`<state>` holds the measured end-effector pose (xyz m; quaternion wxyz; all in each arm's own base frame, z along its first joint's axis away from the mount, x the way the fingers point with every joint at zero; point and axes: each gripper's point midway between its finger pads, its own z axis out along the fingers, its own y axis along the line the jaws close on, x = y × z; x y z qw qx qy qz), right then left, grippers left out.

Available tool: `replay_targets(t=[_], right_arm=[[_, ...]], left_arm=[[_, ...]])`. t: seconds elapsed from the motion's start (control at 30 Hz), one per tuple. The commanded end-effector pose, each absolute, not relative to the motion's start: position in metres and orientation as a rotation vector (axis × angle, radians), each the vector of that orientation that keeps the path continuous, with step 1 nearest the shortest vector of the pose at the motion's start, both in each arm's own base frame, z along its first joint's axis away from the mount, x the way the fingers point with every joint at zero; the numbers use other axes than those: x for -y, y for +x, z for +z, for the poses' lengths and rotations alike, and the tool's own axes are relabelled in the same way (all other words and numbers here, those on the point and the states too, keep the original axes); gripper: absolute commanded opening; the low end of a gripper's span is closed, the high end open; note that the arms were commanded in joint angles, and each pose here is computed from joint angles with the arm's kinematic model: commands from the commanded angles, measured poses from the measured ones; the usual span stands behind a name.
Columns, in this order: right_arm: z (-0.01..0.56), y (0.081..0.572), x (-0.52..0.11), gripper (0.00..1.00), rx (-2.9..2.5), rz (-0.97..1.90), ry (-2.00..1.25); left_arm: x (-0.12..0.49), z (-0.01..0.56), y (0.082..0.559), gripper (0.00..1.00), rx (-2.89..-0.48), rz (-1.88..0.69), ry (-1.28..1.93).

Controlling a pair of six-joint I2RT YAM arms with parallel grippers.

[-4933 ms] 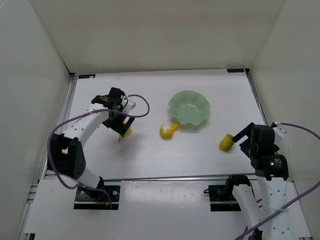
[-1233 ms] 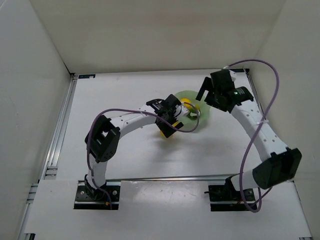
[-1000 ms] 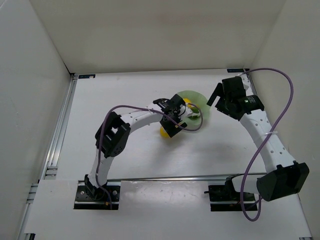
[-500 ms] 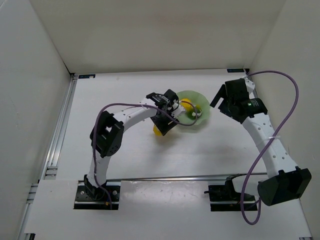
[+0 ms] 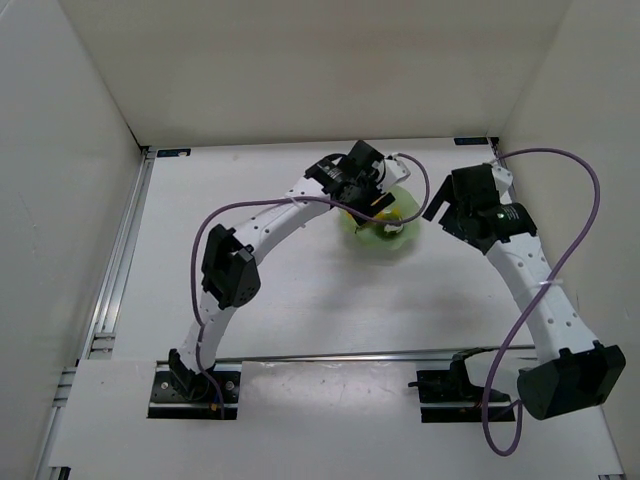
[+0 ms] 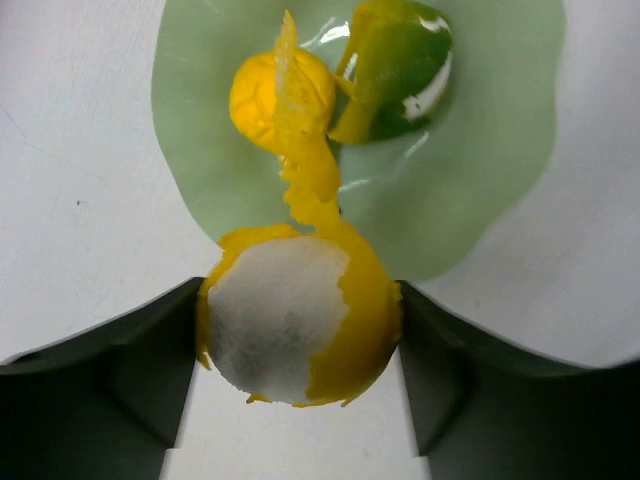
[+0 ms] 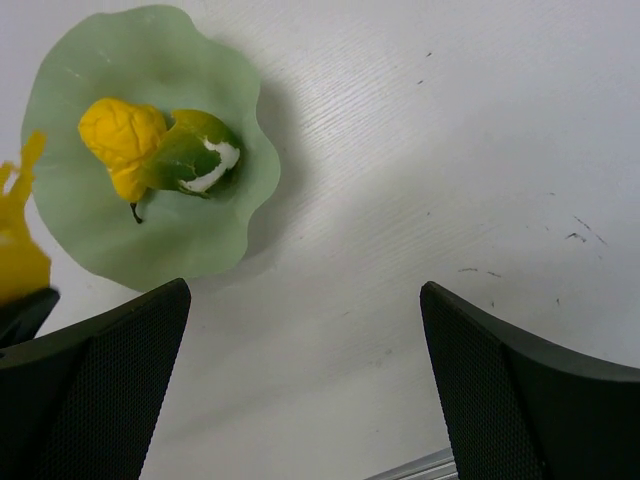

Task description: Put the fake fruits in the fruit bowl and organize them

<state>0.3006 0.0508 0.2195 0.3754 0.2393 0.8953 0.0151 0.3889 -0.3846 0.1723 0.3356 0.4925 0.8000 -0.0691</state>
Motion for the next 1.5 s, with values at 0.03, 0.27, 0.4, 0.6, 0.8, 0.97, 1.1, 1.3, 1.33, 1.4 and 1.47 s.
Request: replay_targets(t=[0.03, 0.27, 0.4, 0.6, 0.8, 0.97, 1.1, 1.3, 1.33, 1.4, 1.47], right_arm=[[0.233, 0.286, -0.034, 1.0, -2.219, 0.006, 0.649], [0.242, 0.268, -0.022, 1.0, -2.159, -0.008, 0.698], [0.234, 0.26, -0.017, 1.0, -2.171, -0.024, 0.707], [0.198, 0.244, -0.015, 1.0, -2.318, -0.115, 0.701], [0.125, 0.225, -0.004, 1.0, -2.523, -0.1, 0.853], [0.114, 0.223, 0.004, 1.0, -2.537, -0.059, 0.919], [0.127, 0.231, 0.007, 1.0, -2.511, -0.066, 0.871], [0.136, 0.237, 0.002, 1.0, -2.489, -0.016, 0.82], [0.132, 0.235, 0.002, 1.0, -2.499, -0.02, 0.822], [0.128, 0.232, -0.002, 1.0, -2.51, 0.007, 0.818], [0.124, 0.228, -0.002, 1.0, -2.516, 0.005, 0.819]], left_arm=[[0.402, 0.192, 0.415, 1.0, -2.003, -0.137, 1.189], [0.363, 0.267, 0.428, 1.0, -1.933, 0.039, 0.955], [0.293, 0.311, 0.428, 1.0, -1.949, 0.081, 0.779], [0.123, 0.28, 0.415, 1.0, -2.149, 0.321, 0.534], [-0.025, 0.226, 0.333, 1.0, -2.338, 0.526, 0.256], [-0.122, 0.18, 0.243, 1.0, -2.457, 0.755, -0.109], [-0.146, 0.128, 0.178, 1.0, -2.589, 0.818, -0.296], [-0.131, 0.091, 0.145, 1.0, -2.648, 0.701, -0.401], [-0.13, 0.088, 0.143, 1.0, -2.657, 0.7, -0.4], [-0.134, 0.088, 0.138, 1.0, -2.661, 0.7, -0.437], [-0.134, 0.087, 0.138, 1.0, -2.662, 0.682, -0.444]])
